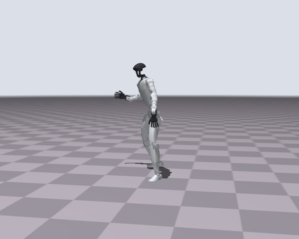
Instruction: Kungfu
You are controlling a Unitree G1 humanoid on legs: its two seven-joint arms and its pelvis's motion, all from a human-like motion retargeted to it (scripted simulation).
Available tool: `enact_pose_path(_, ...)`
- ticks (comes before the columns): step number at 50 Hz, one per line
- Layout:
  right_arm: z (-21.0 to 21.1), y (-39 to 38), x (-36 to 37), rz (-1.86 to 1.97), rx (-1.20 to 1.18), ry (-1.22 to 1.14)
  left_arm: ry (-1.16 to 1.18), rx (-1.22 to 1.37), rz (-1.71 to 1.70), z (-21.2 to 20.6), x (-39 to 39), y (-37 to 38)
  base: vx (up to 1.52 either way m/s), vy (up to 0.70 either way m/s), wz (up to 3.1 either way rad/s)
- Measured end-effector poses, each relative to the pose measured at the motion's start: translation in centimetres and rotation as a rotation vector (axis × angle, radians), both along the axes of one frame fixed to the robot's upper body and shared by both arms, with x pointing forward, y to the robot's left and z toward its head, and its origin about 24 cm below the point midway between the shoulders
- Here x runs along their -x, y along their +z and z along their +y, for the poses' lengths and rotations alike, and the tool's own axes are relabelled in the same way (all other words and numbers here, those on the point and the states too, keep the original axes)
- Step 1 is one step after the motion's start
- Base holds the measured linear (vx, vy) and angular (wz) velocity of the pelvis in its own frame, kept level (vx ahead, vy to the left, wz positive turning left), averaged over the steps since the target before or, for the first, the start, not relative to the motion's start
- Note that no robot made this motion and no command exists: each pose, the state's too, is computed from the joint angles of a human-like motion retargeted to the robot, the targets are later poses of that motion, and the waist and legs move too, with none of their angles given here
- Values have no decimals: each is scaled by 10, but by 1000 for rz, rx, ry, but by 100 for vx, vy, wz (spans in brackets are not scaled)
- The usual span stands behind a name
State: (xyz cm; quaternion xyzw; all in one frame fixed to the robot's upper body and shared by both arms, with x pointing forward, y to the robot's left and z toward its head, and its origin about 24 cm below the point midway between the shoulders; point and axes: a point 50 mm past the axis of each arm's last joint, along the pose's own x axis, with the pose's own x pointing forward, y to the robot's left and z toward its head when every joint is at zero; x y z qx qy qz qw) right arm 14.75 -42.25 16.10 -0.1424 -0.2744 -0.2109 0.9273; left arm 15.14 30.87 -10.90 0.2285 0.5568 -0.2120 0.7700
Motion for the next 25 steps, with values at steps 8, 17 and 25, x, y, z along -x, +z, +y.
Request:
enact_pose_path(8, 105, -195, -25, 422, -636, 149, -47, -101, 310, -21, 102, -41, 44, 12, 178)
enact_pose_path(17, 262, -2, -209, -153, -769, 1162, 142, 14, 1075, -57, 320, -12, 16, -25, 78)
enact_pose_path(25, 293, 200, -176, -730, -430, 1582, -18, 448, 1551, -135, 407, 38, 29, -24, -5)
